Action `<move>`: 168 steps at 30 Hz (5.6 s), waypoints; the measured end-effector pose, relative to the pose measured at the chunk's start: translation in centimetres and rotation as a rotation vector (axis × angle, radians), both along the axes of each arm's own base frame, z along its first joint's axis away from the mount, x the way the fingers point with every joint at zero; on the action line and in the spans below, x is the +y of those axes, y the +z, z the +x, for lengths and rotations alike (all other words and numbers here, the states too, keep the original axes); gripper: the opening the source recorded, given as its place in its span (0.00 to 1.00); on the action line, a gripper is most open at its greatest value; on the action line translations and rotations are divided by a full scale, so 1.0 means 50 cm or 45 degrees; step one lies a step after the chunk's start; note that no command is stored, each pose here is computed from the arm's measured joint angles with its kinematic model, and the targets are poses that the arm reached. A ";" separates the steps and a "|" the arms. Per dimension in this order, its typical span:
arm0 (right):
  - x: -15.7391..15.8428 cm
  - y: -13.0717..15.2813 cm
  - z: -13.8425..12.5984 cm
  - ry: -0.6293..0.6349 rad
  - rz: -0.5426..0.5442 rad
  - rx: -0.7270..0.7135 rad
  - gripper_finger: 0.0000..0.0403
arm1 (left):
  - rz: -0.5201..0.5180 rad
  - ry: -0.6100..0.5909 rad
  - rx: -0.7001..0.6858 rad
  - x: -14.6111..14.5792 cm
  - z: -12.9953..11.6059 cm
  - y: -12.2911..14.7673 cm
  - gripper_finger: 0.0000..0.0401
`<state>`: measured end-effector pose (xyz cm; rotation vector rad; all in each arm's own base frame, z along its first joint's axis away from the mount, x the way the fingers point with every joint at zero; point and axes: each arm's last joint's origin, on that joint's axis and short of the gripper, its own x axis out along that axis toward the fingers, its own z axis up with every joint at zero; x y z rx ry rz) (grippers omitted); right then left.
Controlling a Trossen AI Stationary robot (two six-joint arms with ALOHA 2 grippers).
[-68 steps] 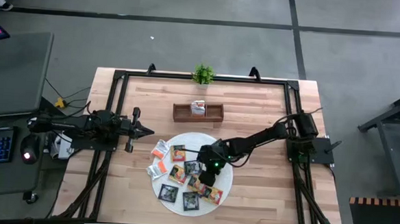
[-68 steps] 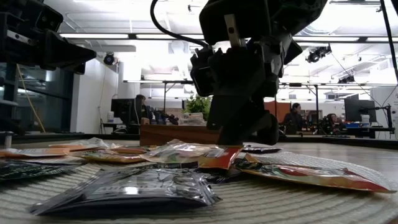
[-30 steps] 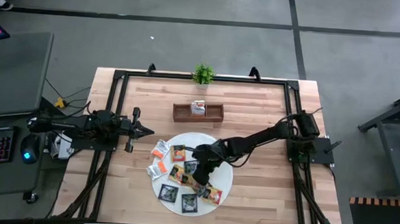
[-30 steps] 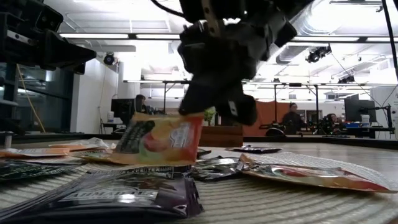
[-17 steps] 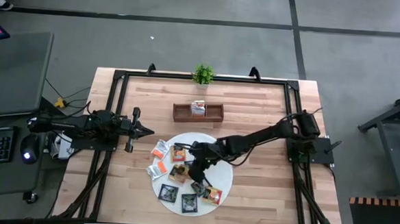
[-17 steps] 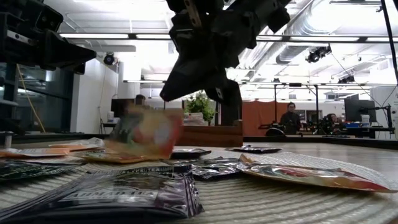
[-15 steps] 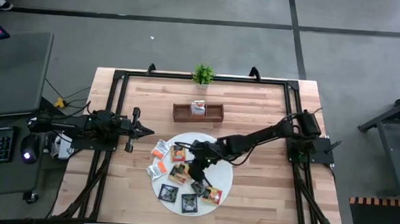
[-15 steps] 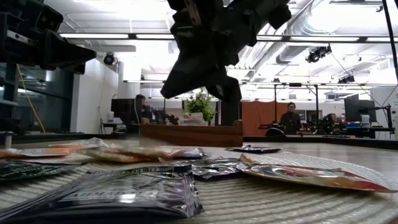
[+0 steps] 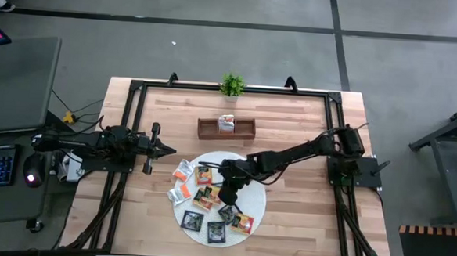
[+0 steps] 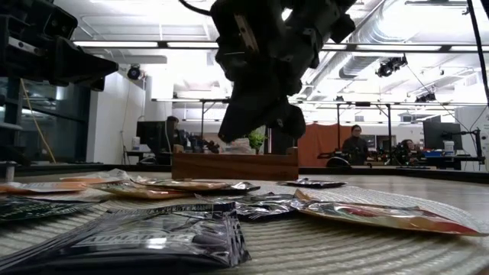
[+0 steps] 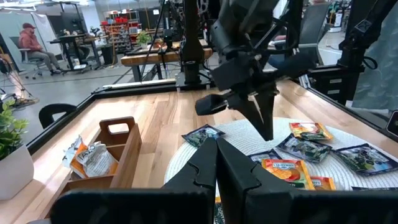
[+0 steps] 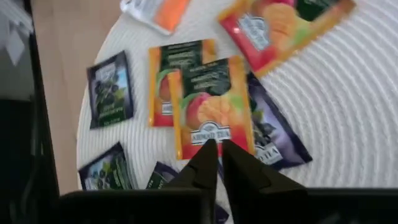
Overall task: Pick & Place Tea
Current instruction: Put the yellow tea bag into the right section of the wooden organizer
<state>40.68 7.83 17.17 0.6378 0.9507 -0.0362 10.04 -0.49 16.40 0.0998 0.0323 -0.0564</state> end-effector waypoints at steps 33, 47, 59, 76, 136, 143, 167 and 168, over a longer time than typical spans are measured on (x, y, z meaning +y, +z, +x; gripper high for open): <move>0.039 -0.033 0.120 0.722 -0.610 -0.059 0.56 | 0.000 0.001 0.000 0.000 0.000 0.000 0.00; 0.039 -0.075 0.119 0.731 -0.545 -0.002 0.56 | 0.000 0.000 0.000 0.000 0.000 0.000 0.00; 0.037 -0.097 0.126 0.640 -0.487 0.029 0.39 | 0.000 0.000 0.000 0.000 0.000 0.000 0.00; 0.032 -0.075 0.117 0.537 -0.510 0.064 0.03 | 0.000 0.000 0.000 0.000 0.000 0.000 0.00; -0.300 -0.010 -0.075 -0.995 -0.801 0.155 0.03 | 0.000 0.000 0.000 0.000 0.000 0.000 0.00; -0.308 -0.025 -0.073 -1.017 -0.757 0.171 0.03 | 0.000 0.000 0.000 0.000 0.000 0.000 0.00; -0.316 -0.017 -0.076 -0.934 -0.761 0.184 0.37 | 0.000 0.000 0.000 0.000 0.000 0.000 0.00; -0.316 -0.013 -0.076 -0.929 -0.764 0.180 0.38 | 0.000 0.001 0.000 0.000 0.000 0.000 0.00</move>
